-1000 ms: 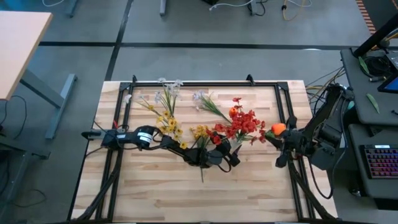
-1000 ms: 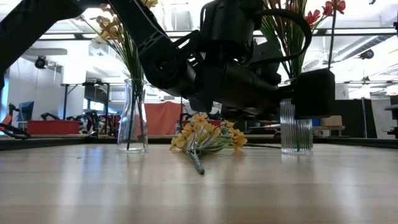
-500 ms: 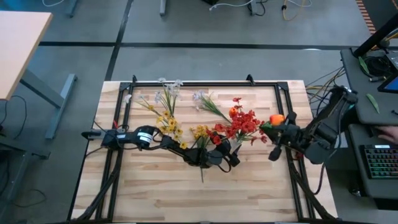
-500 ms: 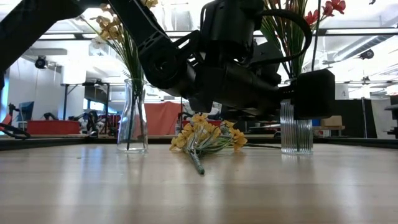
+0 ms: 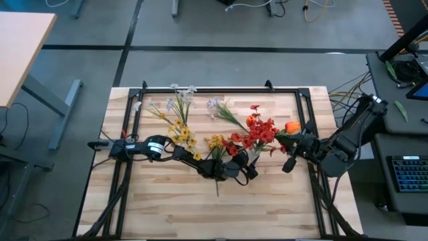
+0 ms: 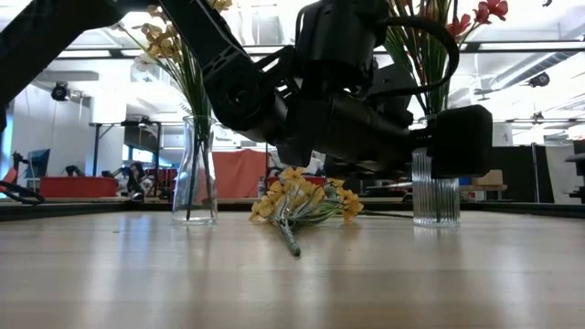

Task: Sort flowers into vase by color
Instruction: Put the orange flower into the right transparent vase

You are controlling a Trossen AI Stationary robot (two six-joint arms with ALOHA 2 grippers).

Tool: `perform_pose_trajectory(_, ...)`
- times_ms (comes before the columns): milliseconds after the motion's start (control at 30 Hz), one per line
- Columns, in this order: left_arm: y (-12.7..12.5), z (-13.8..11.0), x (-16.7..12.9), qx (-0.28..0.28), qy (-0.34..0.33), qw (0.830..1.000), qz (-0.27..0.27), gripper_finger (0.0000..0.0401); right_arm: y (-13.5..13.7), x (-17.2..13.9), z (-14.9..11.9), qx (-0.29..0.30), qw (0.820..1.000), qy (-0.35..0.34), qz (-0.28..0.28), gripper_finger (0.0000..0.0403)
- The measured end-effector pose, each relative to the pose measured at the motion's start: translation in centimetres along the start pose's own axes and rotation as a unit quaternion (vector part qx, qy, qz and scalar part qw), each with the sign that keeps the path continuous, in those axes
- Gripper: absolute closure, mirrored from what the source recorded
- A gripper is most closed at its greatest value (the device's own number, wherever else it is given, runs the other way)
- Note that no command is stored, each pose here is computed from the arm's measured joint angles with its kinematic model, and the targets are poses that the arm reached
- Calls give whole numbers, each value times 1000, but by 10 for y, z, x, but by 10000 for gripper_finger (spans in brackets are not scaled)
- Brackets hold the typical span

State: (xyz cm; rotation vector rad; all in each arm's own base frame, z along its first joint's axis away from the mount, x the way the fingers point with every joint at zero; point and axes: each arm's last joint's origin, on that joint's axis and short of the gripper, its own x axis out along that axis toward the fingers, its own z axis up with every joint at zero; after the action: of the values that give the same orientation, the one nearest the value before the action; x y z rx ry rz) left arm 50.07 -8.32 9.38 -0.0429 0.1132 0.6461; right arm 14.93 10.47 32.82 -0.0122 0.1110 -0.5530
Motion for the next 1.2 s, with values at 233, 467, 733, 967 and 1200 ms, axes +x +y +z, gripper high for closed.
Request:
perform_pose_trajectory(233,0,0,0,1,1,1000,0,116,7,8,-4,-6,1000,3,-15,390)
perform_pose_trajectory(467,0,-1,0,2,2,1000,0,116,12,14,-8,-15,999,6,-28,390)
perform_pose_trajectory(733,0,-1,0,2,2,1000,0,121,14,15,-6,4,1000,2,-26,390)
perform_pose_trajectory(967,0,-1,0,4,4,1000,0,129,14,15,-6,21,999,2,-25,390)
perform_pose_trajectory(1200,0,-1,0,4,4,1000,1,137,17,7,-7,33,999,0,-8,390)
